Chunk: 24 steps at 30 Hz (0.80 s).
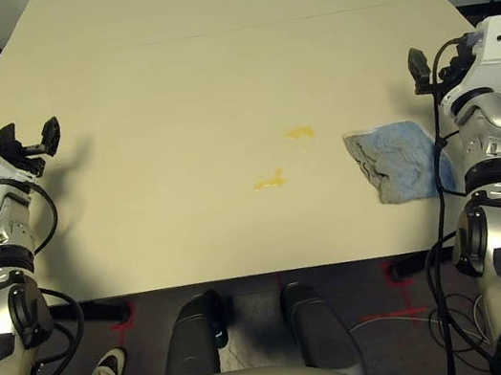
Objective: Wipe the water off the table with a rag.
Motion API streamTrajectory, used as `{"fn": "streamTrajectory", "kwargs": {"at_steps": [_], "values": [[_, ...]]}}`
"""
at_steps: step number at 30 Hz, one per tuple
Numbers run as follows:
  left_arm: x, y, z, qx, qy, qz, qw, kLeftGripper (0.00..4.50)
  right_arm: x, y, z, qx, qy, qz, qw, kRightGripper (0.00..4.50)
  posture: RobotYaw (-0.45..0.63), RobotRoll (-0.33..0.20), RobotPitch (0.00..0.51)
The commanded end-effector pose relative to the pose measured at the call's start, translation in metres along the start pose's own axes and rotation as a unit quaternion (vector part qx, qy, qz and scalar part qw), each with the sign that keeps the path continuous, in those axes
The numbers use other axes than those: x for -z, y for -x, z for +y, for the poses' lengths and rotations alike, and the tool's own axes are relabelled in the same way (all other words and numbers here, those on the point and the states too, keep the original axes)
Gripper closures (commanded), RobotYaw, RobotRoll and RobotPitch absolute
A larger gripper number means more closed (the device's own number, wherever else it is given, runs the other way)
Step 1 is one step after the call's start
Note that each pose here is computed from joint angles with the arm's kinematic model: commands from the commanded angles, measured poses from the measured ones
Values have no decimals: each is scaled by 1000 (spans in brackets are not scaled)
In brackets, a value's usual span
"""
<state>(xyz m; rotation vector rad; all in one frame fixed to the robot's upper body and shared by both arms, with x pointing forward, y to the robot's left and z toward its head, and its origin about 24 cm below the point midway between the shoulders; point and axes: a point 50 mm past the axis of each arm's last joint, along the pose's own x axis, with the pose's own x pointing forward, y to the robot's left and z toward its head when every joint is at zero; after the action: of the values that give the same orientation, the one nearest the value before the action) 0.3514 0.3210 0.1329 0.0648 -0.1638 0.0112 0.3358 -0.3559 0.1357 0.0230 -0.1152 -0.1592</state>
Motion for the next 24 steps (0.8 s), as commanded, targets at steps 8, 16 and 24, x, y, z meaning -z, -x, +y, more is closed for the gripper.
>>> {"fn": "streamTrajectory", "kwargs": {"at_steps": [8, 16, 24], "values": [[-9, -7, -3, 18, -12, -4, 1000, 0, 10, 9, -7, 11, -2, 9, 1000, 27, 23, 0, 178], [-18, -10, -19, 135, 32, -38, 990, 0, 10, 9, -7, 14, 1, 9, 1000, 27, 21, 0, 161], [-20, 11, -49, 385, 55, -34, 921, 0, 8, 8, -8, 15, 0, 7, 1000, 27, 35, 0, 151]]}}
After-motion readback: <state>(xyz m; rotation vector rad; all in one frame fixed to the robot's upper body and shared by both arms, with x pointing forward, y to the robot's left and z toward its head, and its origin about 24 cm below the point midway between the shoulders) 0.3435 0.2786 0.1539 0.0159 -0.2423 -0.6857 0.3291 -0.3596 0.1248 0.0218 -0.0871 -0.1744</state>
